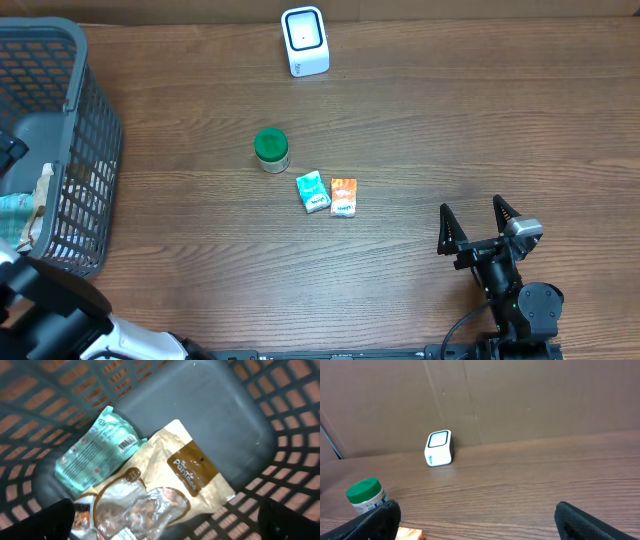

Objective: Scan the item barcode
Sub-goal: 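Return the left gripper into the basket above the Pantree bag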

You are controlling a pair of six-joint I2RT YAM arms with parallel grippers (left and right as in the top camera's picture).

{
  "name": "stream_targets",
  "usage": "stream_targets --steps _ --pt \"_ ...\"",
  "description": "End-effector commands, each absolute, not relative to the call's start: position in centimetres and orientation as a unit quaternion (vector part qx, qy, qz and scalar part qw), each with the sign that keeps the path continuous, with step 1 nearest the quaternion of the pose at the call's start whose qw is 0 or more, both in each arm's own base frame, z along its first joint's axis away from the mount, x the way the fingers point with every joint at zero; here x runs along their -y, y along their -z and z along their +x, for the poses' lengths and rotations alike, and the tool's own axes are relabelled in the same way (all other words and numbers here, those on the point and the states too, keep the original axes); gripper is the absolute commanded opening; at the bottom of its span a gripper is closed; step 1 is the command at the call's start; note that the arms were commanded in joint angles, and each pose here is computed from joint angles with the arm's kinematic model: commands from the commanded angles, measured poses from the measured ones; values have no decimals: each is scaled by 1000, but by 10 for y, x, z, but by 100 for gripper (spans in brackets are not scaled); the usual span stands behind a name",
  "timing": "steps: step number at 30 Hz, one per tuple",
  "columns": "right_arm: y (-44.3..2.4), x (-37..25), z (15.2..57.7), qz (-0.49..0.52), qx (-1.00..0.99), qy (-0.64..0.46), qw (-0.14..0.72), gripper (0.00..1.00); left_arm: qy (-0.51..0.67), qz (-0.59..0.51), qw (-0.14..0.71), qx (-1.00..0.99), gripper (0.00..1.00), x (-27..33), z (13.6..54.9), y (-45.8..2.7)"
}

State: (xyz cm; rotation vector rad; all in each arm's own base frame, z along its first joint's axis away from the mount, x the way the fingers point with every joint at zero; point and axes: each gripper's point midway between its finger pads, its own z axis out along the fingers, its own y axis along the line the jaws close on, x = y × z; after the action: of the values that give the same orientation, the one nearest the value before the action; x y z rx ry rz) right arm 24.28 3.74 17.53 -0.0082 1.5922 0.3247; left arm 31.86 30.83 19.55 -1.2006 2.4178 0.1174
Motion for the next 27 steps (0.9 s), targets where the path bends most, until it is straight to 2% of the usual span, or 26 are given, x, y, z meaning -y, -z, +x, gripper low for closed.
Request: stream_targets --steps 1,7,11,15,20,27 --pt "-174 -36 243 -3 -709 -141 691 100 -43 -383 201 -901 99 -310 323 -177" --pt "-174 -36 243 -3 -709 -141 691 100 -21 -361 171 -916 95 -311 331 -141" --pt "-174 -36 243 -3 -709 -141 691 100 16 -342 146 -928 88 -300 339 -114" --pt "-174 -36 243 -3 -709 -141 691 100 33 -330 114 -936 86 -293 341 -86" --pt "-174 -36 243 -3 -709 -141 691 100 27 -333 88 -939 85 -295 337 -67" --pt "-174 -36 243 -3 -709 -141 691 100 21 -322 99 -941 88 -299 342 -66"
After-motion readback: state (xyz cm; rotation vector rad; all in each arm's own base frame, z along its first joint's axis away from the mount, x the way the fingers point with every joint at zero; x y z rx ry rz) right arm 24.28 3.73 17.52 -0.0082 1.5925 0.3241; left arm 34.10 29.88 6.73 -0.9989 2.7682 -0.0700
